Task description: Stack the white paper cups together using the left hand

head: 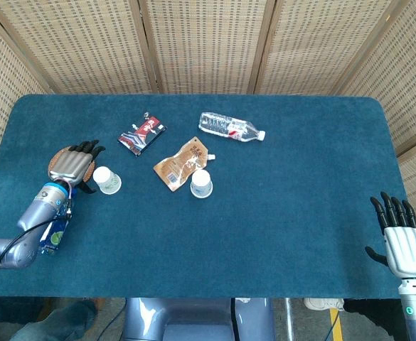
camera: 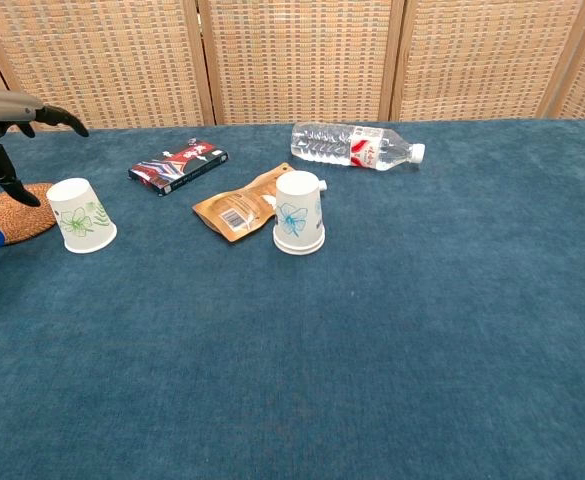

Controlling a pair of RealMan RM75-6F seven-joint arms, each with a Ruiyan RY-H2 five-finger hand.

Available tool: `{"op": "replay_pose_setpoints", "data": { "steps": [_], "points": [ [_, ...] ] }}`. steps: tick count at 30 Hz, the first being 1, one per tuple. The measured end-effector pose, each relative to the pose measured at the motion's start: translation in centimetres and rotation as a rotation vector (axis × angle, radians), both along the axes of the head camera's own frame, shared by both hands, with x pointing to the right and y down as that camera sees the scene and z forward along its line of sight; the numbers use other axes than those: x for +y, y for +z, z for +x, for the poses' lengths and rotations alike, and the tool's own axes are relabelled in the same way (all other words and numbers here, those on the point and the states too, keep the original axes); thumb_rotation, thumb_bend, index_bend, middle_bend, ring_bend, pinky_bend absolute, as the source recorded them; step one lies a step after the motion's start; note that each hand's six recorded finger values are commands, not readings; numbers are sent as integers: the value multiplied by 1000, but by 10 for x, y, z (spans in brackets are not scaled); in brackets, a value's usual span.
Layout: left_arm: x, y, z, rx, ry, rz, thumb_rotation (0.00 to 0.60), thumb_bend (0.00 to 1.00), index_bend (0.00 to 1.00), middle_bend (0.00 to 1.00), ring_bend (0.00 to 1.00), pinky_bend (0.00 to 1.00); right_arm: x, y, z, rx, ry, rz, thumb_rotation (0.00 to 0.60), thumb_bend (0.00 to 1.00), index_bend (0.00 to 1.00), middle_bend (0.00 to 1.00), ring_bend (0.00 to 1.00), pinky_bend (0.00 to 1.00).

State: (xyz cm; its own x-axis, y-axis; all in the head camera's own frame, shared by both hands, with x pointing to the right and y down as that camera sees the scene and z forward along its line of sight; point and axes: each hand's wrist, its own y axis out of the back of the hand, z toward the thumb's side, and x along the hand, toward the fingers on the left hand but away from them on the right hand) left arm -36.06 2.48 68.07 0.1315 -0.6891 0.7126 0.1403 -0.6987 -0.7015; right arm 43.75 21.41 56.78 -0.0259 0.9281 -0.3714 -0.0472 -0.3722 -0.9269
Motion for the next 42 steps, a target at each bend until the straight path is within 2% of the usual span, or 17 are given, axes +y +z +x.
{"op": "replay_pose_setpoints", "data": {
  "steps": [5,11,18,24,29,37,42],
  "points": [
    [2,18,-12,28,-34,-4,600,13,174,65,57,169,1,1,1,5,3,0,600,0,0,0,0,0],
    [5,36,-14,33,-40,-32,600,31,306,169,155,249,1,2,2,12,10,-5,600,0,0,0,0,0],
    [0,47,-9,58,-54,-14,600,136,495,322,295,353,1,5,4,20,15,-12,600,0,0,0,0,0],
    [-5,55,-3,97,-69,26,600,212,563,374,339,374,1,8,5,28,17,-18,600,0,0,0,0,0],
    [-6,60,-1,131,-94,32,600,215,564,374,340,376,1,9,5,29,16,-20,600,0,0,0,0,0],
    [-15,46,3,209,-111,66,600,211,563,375,340,375,1,8,4,25,14,-21,600,0,0,0,0,0],
    [-25,22,25,303,-93,98,600,204,568,375,340,369,0,9,4,22,14,-23,600,0,0,0,0,0]
  ]
}}
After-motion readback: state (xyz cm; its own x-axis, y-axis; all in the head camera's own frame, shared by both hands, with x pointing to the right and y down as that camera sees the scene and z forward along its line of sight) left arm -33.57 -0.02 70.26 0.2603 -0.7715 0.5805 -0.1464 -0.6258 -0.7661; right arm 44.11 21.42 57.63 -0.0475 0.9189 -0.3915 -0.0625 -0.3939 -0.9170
